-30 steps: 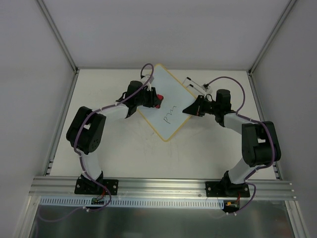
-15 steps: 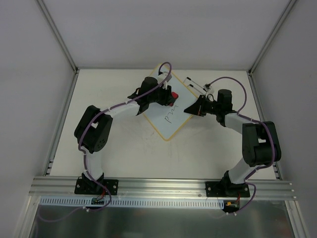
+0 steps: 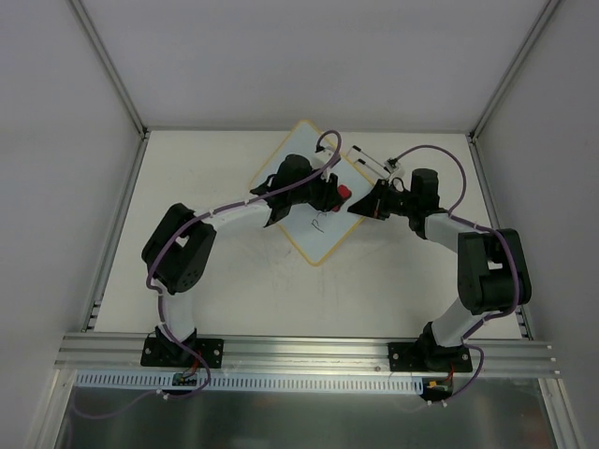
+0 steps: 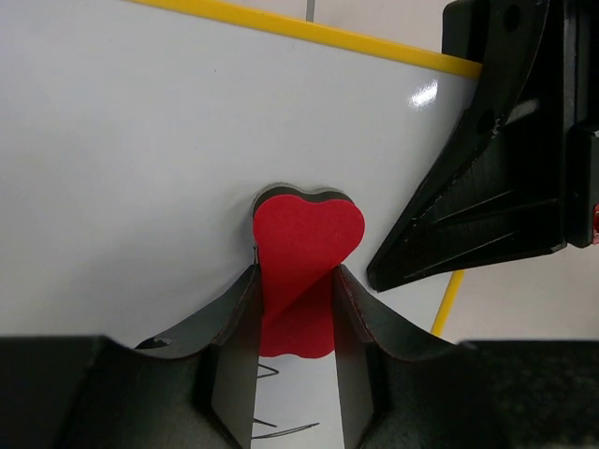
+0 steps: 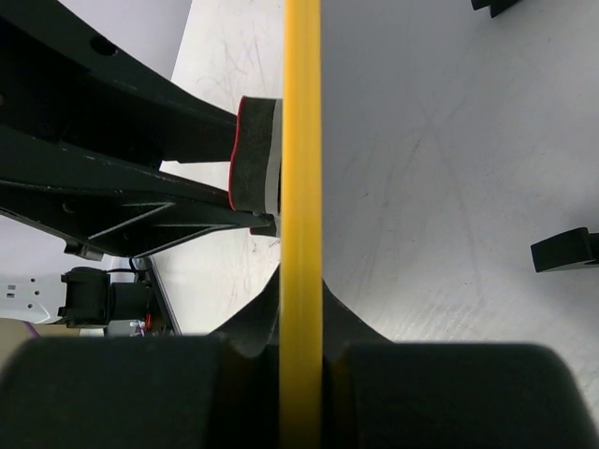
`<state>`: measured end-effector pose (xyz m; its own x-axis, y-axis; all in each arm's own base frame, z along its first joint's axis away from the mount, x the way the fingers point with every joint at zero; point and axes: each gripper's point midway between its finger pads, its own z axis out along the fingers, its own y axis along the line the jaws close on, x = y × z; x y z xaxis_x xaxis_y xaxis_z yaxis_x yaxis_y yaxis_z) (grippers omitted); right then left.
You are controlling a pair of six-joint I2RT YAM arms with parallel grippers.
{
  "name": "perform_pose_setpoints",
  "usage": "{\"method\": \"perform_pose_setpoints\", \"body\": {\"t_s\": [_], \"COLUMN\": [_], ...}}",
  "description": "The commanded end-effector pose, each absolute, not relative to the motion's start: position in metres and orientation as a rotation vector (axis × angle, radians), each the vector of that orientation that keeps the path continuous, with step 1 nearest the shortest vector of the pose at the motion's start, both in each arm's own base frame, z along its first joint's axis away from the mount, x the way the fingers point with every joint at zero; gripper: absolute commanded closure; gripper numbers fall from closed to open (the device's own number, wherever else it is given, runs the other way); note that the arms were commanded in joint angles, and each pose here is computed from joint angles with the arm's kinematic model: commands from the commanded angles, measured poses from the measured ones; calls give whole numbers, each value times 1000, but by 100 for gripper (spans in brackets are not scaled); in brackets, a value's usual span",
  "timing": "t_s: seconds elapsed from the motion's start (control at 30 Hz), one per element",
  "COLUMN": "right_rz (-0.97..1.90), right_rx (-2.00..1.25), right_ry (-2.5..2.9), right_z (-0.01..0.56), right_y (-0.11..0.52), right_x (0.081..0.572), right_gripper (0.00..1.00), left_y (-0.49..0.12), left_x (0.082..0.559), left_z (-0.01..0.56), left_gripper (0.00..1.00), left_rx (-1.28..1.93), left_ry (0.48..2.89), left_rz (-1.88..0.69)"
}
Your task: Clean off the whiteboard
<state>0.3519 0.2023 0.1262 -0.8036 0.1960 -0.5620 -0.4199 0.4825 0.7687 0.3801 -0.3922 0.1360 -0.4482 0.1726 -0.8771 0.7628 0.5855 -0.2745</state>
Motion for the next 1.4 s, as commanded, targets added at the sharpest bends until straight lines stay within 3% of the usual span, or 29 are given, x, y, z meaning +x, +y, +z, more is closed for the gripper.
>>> {"method": "perform_pose_setpoints", "body": {"t_s": [0.0, 0.33, 0.57, 0.9, 1.13, 1.37], "right_rz": [1428, 1428, 1427, 1425, 1430, 1434], "right_rx": [-517, -516, -517, -514, -513, -507], "right_ry": [1925, 1932, 1931, 1931, 1930, 1934], "right_z": [178, 174, 174, 174, 176, 175], "right_y": [230, 230, 230, 230, 231, 231], "right_x": [333, 330, 330, 333, 335, 336], "right_gripper": [100, 100, 100, 100, 100, 100], "left_y": [-370, -291, -296, -366, -383, -361], "left_x": [336, 387, 387, 328, 293, 307], "left_z": [54, 57, 60, 52, 38, 35], "left_gripper": [100, 100, 100, 100, 100, 100], "left_rx": [765, 385, 414, 694, 776, 642], "left_ry": [2247, 2280, 2265, 2236, 2271, 2297], "left_rz": [-837, -757, -779, -900, -954, -799]}}
